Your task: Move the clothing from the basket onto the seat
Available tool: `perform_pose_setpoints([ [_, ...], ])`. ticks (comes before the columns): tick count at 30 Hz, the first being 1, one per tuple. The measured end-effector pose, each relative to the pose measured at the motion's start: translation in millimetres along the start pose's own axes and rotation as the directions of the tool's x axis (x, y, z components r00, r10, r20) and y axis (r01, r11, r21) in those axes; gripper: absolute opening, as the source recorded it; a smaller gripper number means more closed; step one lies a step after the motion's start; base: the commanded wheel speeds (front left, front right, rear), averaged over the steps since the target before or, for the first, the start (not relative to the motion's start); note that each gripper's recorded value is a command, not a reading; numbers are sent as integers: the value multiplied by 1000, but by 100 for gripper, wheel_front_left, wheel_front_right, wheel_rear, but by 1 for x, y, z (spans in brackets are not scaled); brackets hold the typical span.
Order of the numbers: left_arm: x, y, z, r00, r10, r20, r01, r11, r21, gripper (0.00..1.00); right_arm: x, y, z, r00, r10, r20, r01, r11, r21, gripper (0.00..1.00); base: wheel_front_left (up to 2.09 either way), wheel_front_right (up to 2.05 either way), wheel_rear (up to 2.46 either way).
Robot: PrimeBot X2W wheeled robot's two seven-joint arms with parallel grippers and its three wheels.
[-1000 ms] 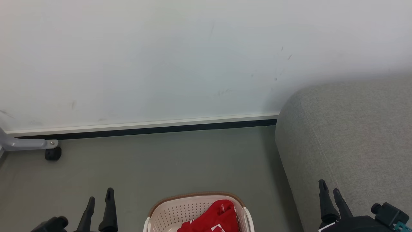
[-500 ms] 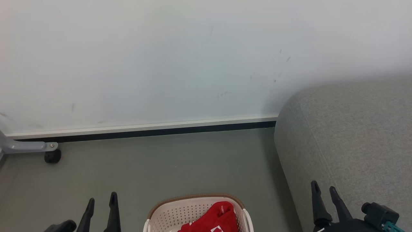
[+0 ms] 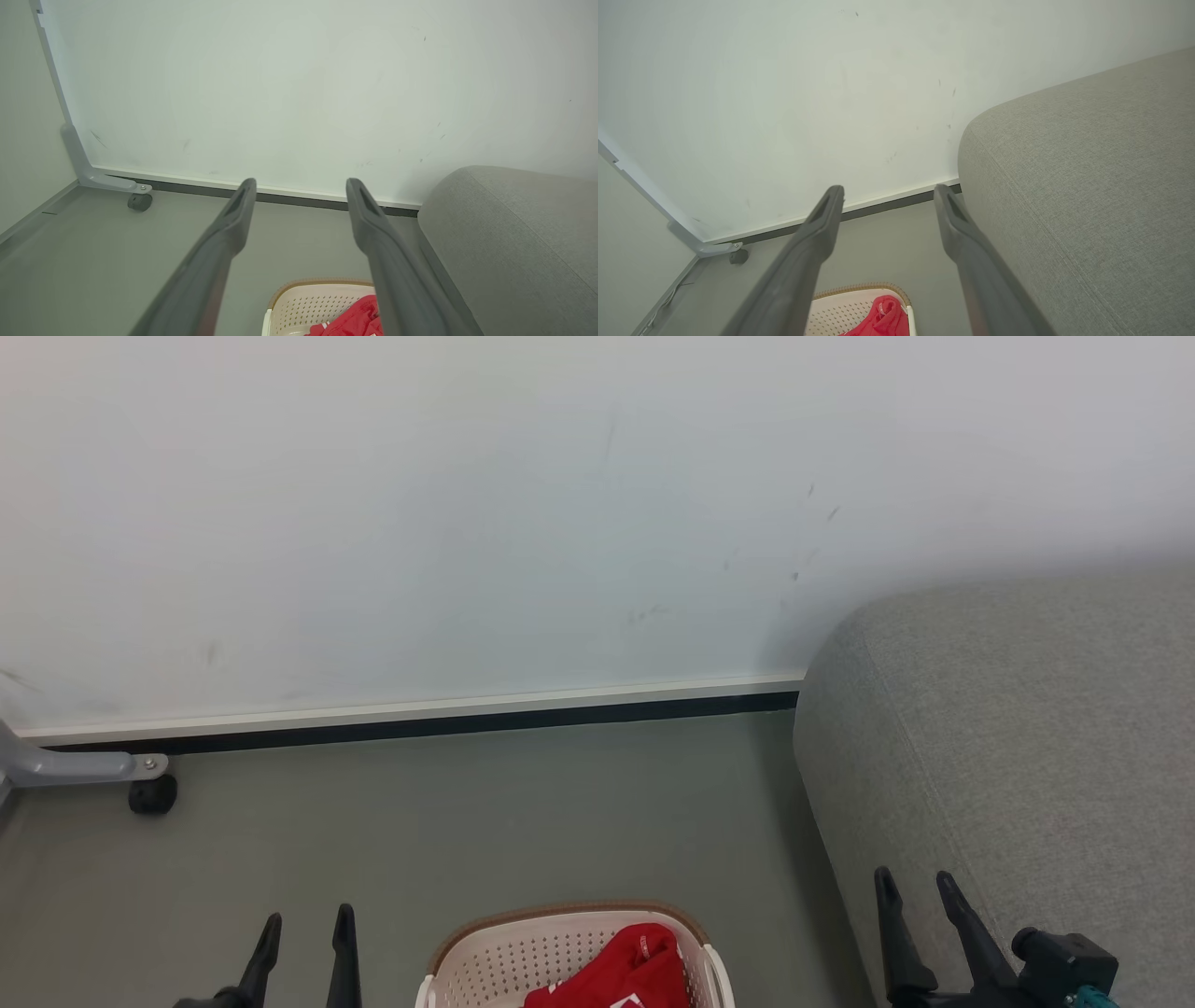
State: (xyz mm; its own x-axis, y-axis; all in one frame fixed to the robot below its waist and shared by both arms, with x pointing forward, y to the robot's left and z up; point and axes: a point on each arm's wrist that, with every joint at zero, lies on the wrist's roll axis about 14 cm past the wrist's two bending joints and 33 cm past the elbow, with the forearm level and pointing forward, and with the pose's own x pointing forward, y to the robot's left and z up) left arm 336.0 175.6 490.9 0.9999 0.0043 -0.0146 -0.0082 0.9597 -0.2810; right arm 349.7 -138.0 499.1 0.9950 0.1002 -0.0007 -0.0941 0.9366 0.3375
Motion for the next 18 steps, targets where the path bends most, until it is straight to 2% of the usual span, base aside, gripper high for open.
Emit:
perform_pose_setpoints([
  [9,-4,-5,-3,1000,-27,8,26,996,84,100,-5,9,-3,999,37,10,-36,994,-103,100,0,0,0],
  [18,-9,-10,-6,998,-54,16,50,981,186,100,-9,19,-2,996,85,30,-77,973,-216,100,0,0,0],
])
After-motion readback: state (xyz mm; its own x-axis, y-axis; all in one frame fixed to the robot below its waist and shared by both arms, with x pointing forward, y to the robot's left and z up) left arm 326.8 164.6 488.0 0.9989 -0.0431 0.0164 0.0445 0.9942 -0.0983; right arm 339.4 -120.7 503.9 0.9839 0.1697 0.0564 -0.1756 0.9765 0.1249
